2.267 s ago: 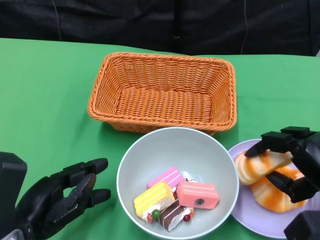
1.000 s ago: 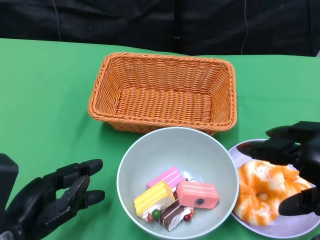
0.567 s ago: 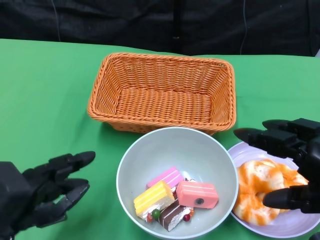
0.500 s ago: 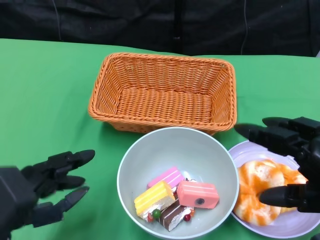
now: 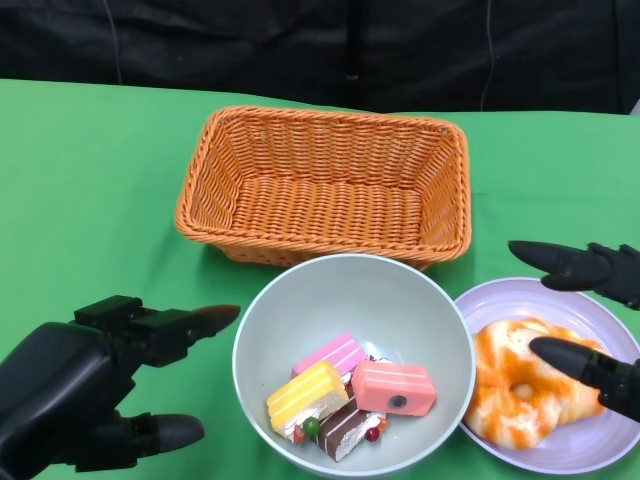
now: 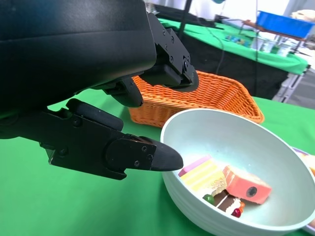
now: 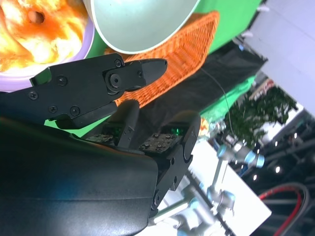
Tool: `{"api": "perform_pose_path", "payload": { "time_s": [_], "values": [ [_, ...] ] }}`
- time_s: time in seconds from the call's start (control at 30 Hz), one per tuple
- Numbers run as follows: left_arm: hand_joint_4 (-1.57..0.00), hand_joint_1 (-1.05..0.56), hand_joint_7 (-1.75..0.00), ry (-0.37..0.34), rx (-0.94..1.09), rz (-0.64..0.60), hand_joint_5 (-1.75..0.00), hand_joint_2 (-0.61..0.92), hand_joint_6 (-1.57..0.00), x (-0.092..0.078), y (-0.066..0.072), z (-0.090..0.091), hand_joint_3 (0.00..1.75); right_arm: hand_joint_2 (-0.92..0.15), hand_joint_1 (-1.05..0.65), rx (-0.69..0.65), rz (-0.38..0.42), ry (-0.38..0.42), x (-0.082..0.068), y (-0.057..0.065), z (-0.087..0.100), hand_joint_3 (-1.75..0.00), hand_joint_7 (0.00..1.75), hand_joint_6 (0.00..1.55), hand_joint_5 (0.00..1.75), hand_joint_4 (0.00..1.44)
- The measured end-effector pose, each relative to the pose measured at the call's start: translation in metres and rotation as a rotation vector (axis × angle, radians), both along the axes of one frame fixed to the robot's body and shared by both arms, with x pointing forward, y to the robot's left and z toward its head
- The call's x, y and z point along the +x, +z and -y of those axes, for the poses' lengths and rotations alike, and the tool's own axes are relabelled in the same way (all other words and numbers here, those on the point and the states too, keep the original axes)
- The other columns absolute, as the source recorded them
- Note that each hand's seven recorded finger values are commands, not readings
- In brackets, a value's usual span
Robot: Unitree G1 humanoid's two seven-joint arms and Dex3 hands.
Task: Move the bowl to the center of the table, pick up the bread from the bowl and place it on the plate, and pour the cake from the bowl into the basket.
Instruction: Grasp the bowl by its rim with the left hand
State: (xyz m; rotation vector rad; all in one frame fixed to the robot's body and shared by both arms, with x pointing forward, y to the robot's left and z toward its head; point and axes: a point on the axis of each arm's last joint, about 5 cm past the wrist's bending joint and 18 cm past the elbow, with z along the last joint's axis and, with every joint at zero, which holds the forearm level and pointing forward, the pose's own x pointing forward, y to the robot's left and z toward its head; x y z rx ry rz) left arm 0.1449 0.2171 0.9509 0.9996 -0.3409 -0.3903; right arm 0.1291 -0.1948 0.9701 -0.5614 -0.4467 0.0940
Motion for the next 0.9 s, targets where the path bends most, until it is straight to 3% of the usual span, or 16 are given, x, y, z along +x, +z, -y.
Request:
{"api": "perform_pose_path", "payload": {
  "time_s": [0.03,0.07,0.2,0.27,0.4,0.63,0.9],
  "values": [
    [-0.33,-0.46,-0.05,-0.012,0.016,0.031,-0.55,0.91,-0.52,0.001,-0.001,0.001,0.06,-0.56,0.03,0.071,0.012,0.007,-0.001,-0.002,-0.001,-0.97,0.86,0.65,1.32,0.54],
    [-0.33,-0.47,-0.05,-0.03,0.04,0.073,-0.55,0.9,-0.53,0.001,-0.002,0.002,0.04,-0.51,0.05,0.159,0.028,0.017,-0.003,-0.004,-0.002,-1.17,1.04,0.66,1.42,0.6],
    [-0.31,-0.44,-0.05,-0.107,0.128,0.222,-0.56,0.86,-0.55,0.007,-0.006,0.009,0.01,-0.56,0.01,0.374,0.064,0.037,-0.009,-0.013,-0.005,-1.16,1.26,0.75,1.53,0.79],
    [-0.3,-0.42,-0.04,-0.137,0.149,0.275,-0.58,0.84,-0.56,0.01,-0.009,0.011,0.0,-0.58,-0.01,0.414,0.081,0.033,-0.011,-0.015,-0.005,-1.15,1.32,0.79,1.56,0.86],
    [-0.31,-0.37,-0.04,-0.218,0.214,0.387,-0.68,0.81,-0.6,0.018,-0.019,0.017,0.0,-0.5,0.0,0.433,0.087,-0.005,-0.015,-0.021,-0.007,-1.34,1.58,0.78,1.73,0.92],
    [-0.29,-0.44,-0.06,-0.323,0.369,0.538,-0.76,0.9,-0.68,0.047,-0.027,0.021,0.04,-0.47,0.02,0.472,0.073,-0.016,-0.018,-0.025,-0.013,-1.38,1.63,0.71,1.75,0.89],
    [-0.33,-0.49,-0.04,-0.357,0.545,0.608,-0.73,0.87,-0.71,0.068,-0.028,0.024,0.0,-0.49,0.03,0.476,0.078,-0.008,-0.019,-0.027,-0.015,-1.39,1.62,0.7,1.75,0.9]
  ]
}}
